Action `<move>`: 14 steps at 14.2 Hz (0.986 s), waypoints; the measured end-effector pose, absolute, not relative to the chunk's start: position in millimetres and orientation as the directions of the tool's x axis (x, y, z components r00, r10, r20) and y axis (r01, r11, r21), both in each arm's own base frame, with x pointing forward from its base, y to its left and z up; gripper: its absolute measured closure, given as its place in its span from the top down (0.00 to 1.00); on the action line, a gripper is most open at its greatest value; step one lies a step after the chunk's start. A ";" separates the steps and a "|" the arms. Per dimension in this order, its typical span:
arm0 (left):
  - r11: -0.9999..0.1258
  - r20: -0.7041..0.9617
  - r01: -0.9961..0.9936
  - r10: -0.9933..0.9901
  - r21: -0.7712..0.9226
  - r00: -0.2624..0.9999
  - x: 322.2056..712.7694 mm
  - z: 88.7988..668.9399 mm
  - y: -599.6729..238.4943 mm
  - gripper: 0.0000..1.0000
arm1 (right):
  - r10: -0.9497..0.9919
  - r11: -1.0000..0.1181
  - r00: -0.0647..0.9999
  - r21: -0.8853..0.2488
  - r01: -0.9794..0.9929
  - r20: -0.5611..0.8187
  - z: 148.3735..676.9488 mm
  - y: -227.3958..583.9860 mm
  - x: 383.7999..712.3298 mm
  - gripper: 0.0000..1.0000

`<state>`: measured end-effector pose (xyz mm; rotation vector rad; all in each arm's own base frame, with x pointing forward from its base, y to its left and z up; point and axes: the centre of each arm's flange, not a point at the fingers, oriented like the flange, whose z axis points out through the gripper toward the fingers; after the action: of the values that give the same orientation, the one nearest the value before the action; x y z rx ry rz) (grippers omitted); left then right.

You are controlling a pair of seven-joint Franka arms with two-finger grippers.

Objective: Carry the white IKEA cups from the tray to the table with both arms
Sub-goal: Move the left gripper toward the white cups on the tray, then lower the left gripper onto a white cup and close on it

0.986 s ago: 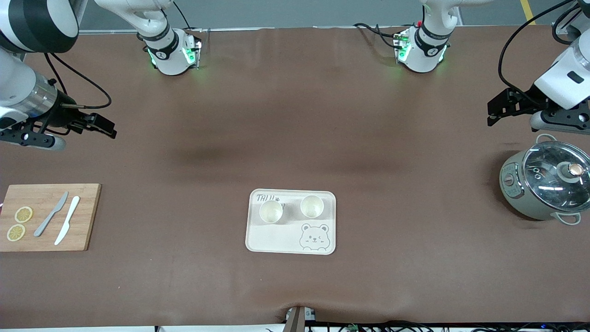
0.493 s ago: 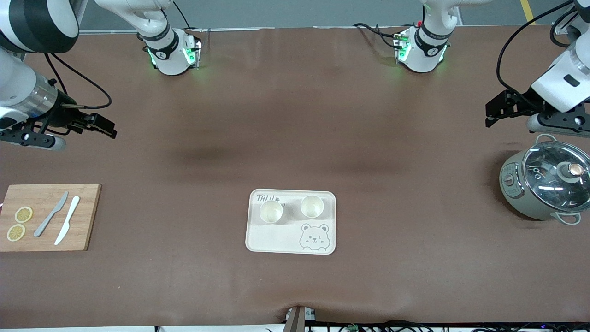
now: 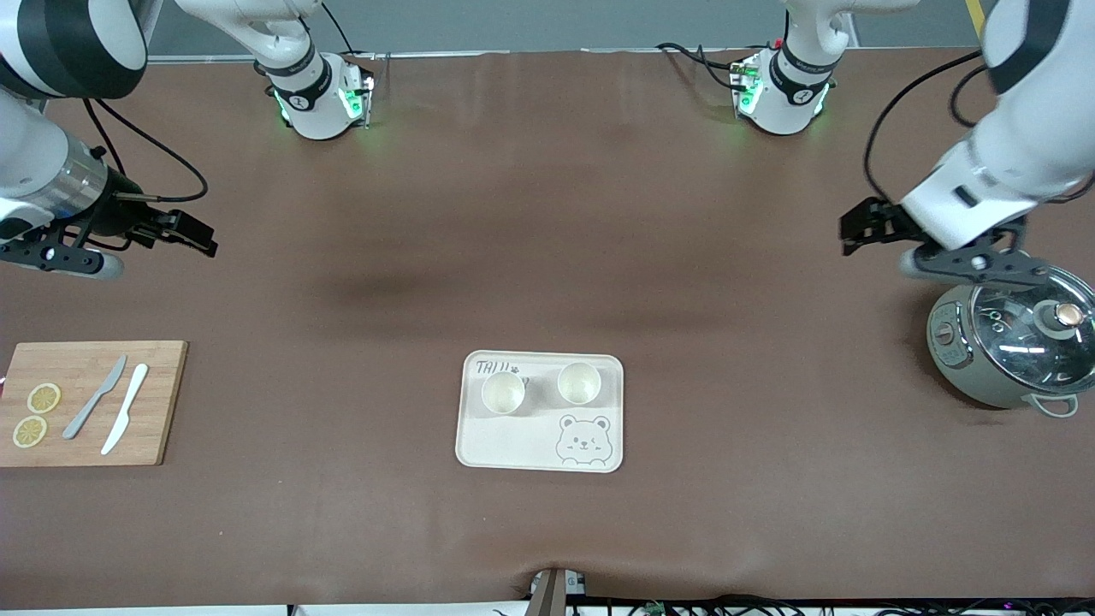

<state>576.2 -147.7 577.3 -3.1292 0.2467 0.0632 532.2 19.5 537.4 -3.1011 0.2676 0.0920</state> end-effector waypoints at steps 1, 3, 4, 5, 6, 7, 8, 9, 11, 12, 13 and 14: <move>-0.988 -0.044 -0.151 -0.151 0.003 0.988 579.8 571.5 -165.5 1.00 | -0.170 -0.985 0.983 -0.022 -0.172 -0.061 537.3 19.5 532.2 1.00; -0.991 -0.036 -0.135 -0.135 0.010 0.990 589.6 559.1 -199.3 1.00 | -0.170 -0.985 0.983 -0.022 -0.172 -0.062 536.9 19.6 532.1 1.00; -0.991 -0.028 -0.129 -0.130 0.015 0.991 595.0 550.7 -215.5 1.00 | -0.170 -0.985 0.983 -0.022 -0.172 -0.063 536.7 19.6 532.0 1.00; -0.991 -0.009 -0.130 -0.130 0.024 0.991 601.9 540.8 -231.0 1.00 | -0.170 -0.985 0.983 -0.022 -0.172 -0.063 536.6 19.7 532.0 1.00; -0.991 0.021 -0.132 -0.131 0.035 0.991 610.1 531.2 -243.1 1.00 | -0.170 -0.985 0.983 -0.022 -0.172 -0.063 536.5 19.6 532.0 1.00; -0.990 0.045 -0.130 -0.128 0.046 0.991 617.5 521.2 -253.5 1.00 | -0.170 -0.985 0.983 -0.022 -0.172 -0.063 536.4 19.6 531.9 1.00; -0.992 0.055 -0.118 -0.115 0.054 0.992 623.1 510.2 -262.9 1.00 | -0.170 -0.985 0.983 -0.022 -0.172 -0.063 536.4 19.7 531.9 1.00; -0.993 0.055 -0.104 -0.101 0.059 0.993 627.0 498.5 -273.7 1.00 | -0.170 -0.985 0.983 -0.022 -0.171 -0.063 536.3 19.7 531.9 1.00; -0.994 0.052 -0.103 -0.101 0.042 0.994 632.2 472.6 -296.9 1.00 | -0.170 -0.985 0.983 -0.022 -0.171 -0.064 536.2 19.8 531.9 1.00; -0.994 0.059 -0.105 -0.103 0.034 0.993 635.9 459.9 -306.8 1.00 | -0.170 -0.985 0.983 -0.022 -0.171 -0.064 536.2 19.8 531.9 1.00; -0.993 0.059 -0.112 -0.110 0.032 0.992 641.8 437.9 -317.5 1.00 | -0.170 -0.985 0.983 -0.022 -0.171 -0.064 536.1 19.8 531.9 1.00; -0.993 0.057 -0.115 -0.113 0.034 0.992 645.3 425.2 -321.9 1.00 | -0.170 -0.985 0.983 -0.022 -0.171 -0.064 536.1 19.8 531.9 1.00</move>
<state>645.3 -321.9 425.2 -3.1721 0.1821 -0.0875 531.9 19.8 536.1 -3.1014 0.2667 0.0962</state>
